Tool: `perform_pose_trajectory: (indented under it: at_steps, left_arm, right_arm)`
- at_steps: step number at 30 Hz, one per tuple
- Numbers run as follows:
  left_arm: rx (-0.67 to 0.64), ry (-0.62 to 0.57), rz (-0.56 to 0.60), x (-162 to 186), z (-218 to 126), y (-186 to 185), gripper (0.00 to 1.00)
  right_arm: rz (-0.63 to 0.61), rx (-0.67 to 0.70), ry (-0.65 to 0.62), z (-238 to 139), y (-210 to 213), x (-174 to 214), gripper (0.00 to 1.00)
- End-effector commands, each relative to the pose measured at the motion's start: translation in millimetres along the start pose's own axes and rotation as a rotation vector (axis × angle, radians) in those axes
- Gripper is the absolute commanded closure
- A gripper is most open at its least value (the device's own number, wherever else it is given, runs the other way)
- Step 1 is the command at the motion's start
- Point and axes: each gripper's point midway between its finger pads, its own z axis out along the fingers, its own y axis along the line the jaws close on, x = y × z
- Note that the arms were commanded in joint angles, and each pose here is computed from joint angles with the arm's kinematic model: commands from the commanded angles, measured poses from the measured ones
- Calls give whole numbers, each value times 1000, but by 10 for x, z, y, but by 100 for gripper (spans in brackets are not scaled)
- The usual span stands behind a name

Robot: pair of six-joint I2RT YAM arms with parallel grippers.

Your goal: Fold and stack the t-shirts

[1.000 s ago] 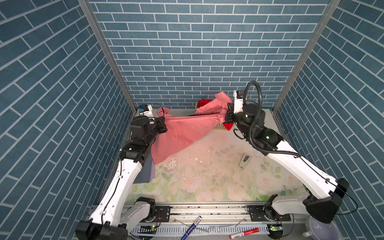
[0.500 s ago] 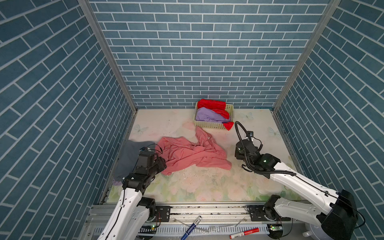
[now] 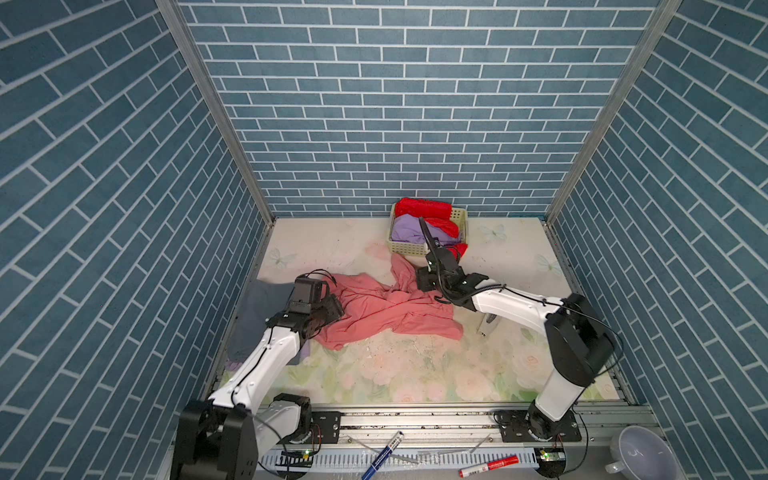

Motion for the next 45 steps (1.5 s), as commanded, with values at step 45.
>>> perform_pose_trajectory:
  at_steps: [45]
  left_arm:
    - [308,117,257,-86,1008,-1527,31]
  right_arm:
    - [303,379,67,11,-1831,193,39]
